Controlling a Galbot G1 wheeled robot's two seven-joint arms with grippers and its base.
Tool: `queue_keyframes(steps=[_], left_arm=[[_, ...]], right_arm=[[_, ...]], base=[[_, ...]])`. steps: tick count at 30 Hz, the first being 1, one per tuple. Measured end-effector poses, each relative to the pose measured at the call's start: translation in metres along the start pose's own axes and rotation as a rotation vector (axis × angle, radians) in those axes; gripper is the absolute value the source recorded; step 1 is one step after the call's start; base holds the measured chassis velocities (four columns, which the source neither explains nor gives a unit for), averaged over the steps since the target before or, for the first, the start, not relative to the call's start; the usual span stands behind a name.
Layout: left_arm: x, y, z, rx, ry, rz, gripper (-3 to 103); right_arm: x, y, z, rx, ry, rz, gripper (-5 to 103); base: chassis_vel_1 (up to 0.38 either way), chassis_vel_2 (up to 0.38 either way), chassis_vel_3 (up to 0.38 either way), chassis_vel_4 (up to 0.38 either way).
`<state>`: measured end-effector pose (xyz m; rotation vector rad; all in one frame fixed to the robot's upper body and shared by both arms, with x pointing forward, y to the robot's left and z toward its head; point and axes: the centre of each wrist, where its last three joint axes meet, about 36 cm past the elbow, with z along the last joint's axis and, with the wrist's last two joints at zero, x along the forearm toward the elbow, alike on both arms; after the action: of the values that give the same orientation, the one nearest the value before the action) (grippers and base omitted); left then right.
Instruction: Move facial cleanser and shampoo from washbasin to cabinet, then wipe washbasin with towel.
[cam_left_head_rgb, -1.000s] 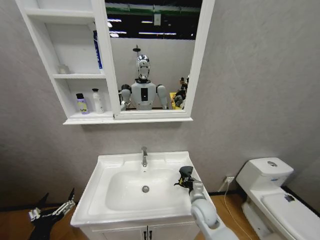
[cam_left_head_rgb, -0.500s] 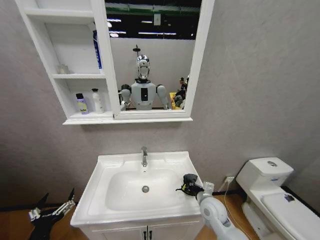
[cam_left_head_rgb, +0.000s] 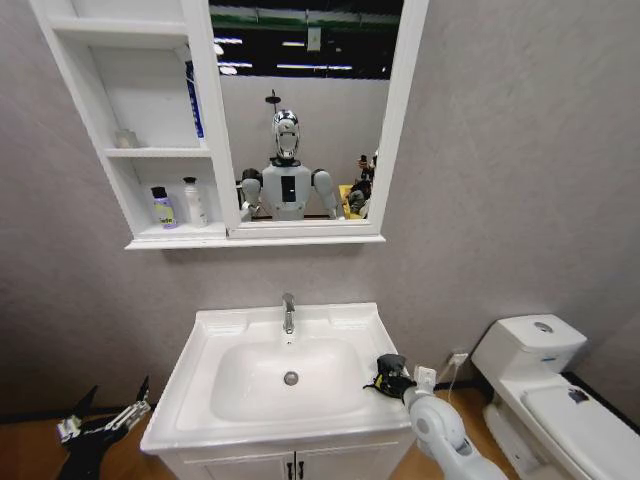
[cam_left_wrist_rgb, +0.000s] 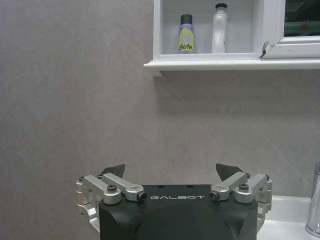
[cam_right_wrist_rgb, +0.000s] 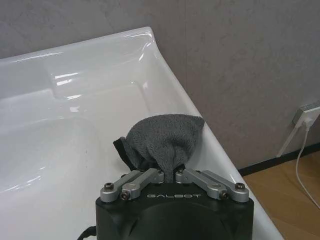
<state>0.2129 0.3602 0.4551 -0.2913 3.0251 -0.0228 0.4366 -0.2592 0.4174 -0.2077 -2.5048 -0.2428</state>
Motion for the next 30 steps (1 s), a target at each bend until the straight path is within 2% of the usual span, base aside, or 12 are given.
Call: queue_keyframes(steps=[5,12,18,21,22,24,30], left_arm=[[0.0,0.0,0.0,0.0,0.0,0.0,100],[0.0,0.0,0.0,0.0,0.0,0.0,100],[0.0,0.0,0.0,0.0,0.0,0.0,100],[0.0,0.0,0.0,0.0,0.0,0.0,100],[0.0,0.0,0.0,0.0,0.0,0.0,100],[0.0,0.0,0.0,0.0,0.0,0.0,100],[0.0,0.0,0.0,0.0,0.0,0.0,100]], right_arm=[[-0.02,0.002,-0.002,-0.01,0.005,0.002,5],[-0.055,-0.002,-0.011,-0.004,-0.058,0.011,5],[-0.074,-0.002,-0.019,0.001,-0.073,-0.021,5],[-0.1,0.0,-0.024,0.023,-0.156,-0.072,5],[-0.1,0.0,-0.024,0.023,-0.156,-0.072,5],[-0.11,0.003,-0.03,0.062,-0.251,-0.116,5],[-0.117,0.006,-0.037,0.127,-0.378,-0.175,5]], base=[[0.0,0.0,0.0,0.0],[0.0,0.0,0.0,0.0],[0.0,0.0,0.0,0.0],[0.0,0.0,0.0,0.0],[0.0,0.0,0.0,0.0],[0.0,0.0,0.0,0.0],[0.0,0.0,0.0,0.0]])
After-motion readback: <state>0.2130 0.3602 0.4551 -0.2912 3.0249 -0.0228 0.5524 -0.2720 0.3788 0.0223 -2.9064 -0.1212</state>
